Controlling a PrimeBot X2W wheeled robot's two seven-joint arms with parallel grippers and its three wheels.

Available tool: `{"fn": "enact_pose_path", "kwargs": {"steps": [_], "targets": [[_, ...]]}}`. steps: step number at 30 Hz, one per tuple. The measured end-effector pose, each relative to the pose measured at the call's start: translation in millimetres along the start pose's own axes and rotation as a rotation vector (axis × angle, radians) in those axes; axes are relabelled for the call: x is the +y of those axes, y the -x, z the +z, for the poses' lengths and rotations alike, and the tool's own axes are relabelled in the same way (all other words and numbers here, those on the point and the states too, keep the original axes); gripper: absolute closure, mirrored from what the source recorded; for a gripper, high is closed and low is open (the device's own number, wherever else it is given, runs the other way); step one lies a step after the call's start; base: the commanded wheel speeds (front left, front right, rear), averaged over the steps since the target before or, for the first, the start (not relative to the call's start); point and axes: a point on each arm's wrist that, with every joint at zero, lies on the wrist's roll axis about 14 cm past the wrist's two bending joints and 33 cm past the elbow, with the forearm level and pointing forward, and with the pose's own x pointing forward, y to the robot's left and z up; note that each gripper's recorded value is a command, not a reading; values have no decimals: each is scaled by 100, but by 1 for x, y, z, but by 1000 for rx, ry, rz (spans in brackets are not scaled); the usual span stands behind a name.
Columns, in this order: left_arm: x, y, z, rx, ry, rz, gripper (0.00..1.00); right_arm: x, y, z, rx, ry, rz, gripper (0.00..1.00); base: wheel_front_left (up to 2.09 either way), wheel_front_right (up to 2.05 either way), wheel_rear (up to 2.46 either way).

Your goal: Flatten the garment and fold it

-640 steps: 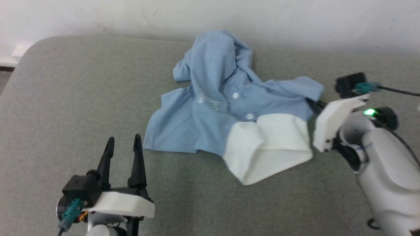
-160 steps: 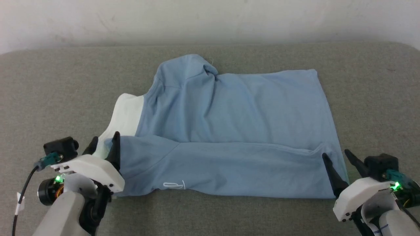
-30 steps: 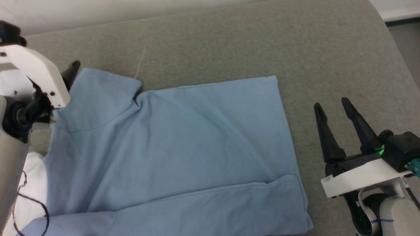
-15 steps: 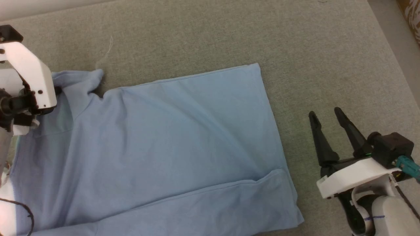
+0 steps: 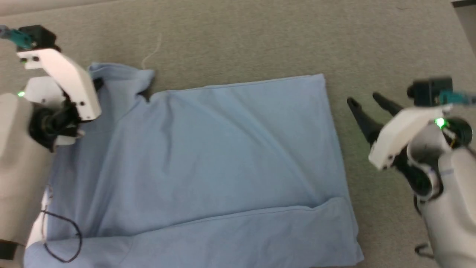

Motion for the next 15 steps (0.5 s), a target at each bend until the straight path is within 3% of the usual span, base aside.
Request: {"fn": "enact_pose_path", "kwargs": {"steps": [6, 13, 14, 15], "targets": [[-4, 19, 19, -154, -48, -24, 100, 30, -44, 12, 111, 36, 100, 0, 0, 0, 0], [4, 39, 34, -266, -81, -26, 100, 45, -76, -17, 383, 69, 133, 0, 0, 0, 0], [4, 40, 34, -271, -84, -25, 100, 46, -78, -19, 413, 71, 135, 54, 0, 0, 0], [4, 41, 34, -273, -85, -25, 100, 47, -80, -21, 440, 68, 137, 84, 0, 0, 0]]}}
